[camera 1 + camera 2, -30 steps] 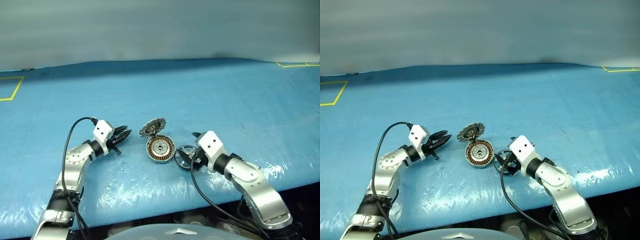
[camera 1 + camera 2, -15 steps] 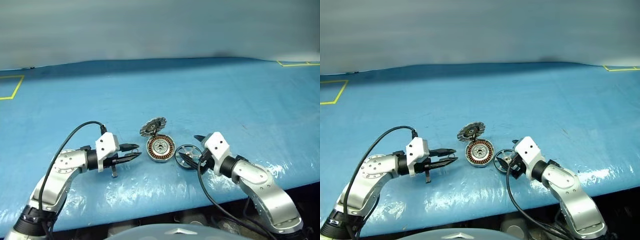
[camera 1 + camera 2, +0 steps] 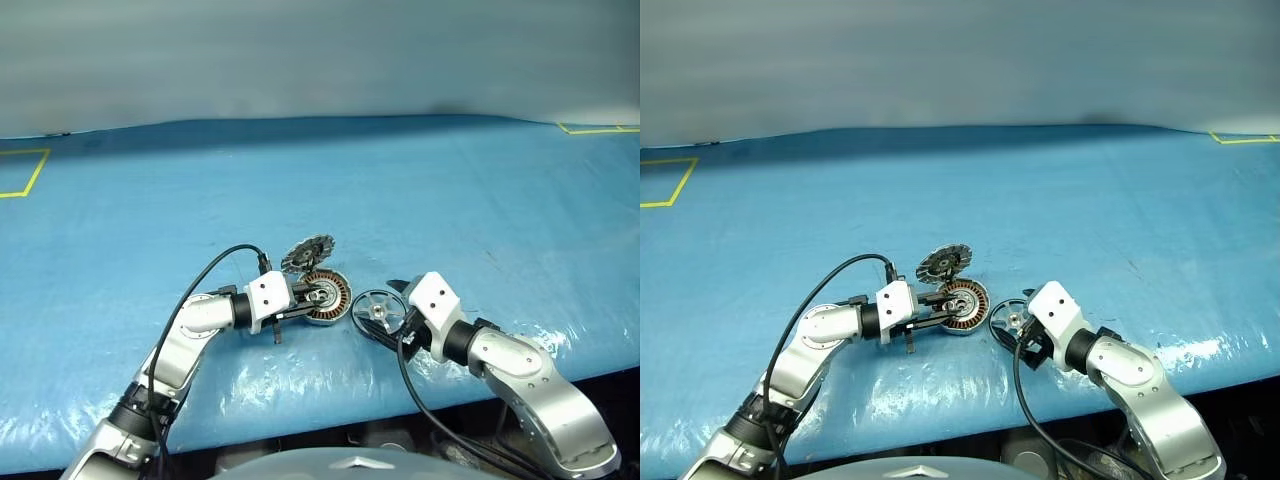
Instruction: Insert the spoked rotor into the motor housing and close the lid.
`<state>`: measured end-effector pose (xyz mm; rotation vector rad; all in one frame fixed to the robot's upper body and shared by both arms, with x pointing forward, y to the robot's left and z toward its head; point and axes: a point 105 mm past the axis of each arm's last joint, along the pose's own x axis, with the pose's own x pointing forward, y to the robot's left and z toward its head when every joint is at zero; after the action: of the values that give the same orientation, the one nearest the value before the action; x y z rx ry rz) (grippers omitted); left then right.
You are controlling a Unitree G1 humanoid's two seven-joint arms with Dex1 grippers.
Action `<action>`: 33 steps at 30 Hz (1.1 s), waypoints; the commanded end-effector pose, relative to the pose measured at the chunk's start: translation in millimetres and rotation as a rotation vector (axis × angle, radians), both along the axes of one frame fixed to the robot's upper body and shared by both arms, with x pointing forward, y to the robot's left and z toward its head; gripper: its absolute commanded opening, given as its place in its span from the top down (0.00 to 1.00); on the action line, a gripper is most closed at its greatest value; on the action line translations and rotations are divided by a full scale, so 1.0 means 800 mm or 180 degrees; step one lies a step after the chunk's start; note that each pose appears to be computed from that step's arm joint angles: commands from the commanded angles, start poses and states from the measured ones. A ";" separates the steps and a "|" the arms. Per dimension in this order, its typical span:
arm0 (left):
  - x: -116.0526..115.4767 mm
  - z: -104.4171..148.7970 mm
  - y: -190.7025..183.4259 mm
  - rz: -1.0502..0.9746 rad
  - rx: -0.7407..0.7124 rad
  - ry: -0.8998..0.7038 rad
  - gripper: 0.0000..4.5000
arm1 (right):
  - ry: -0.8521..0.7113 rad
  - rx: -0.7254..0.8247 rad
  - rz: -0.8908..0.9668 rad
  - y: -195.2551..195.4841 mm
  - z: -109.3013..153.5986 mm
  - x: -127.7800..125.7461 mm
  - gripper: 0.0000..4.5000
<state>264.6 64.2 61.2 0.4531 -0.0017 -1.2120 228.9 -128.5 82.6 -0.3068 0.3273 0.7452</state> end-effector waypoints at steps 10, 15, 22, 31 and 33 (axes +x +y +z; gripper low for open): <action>0.011 0.007 -0.027 -0.0186 -0.0083 -0.0106 0.86 | -0.0076 -0.0131 -0.0145 -0.008 0.002 -0.002 0.00; 0.017 0.002 -0.033 -0.0198 0.0030 -0.0078 0.86 | -0.0077 -0.0140 -0.0162 -0.007 0.000 0.000 0.00; 0.016 -0.010 -0.032 -0.0280 0.0269 0.0062 0.86 | -0.0084 -0.0193 -0.0198 -0.009 -0.002 0.000 0.00; 0.020 0.007 -0.023 -0.0249 0.0140 0.0019 0.86 | -0.0096 -0.0235 -0.0218 -0.011 -0.004 0.001 0.00; 0.021 0.010 -0.020 -0.0232 0.0148 0.0001 0.86 | -0.0099 -0.0243 -0.0219 -0.011 -0.004 0.002 0.00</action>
<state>281.3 48.0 57.2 0.4951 0.0538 -1.2906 228.0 -137.2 73.0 -0.3670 0.3661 0.6679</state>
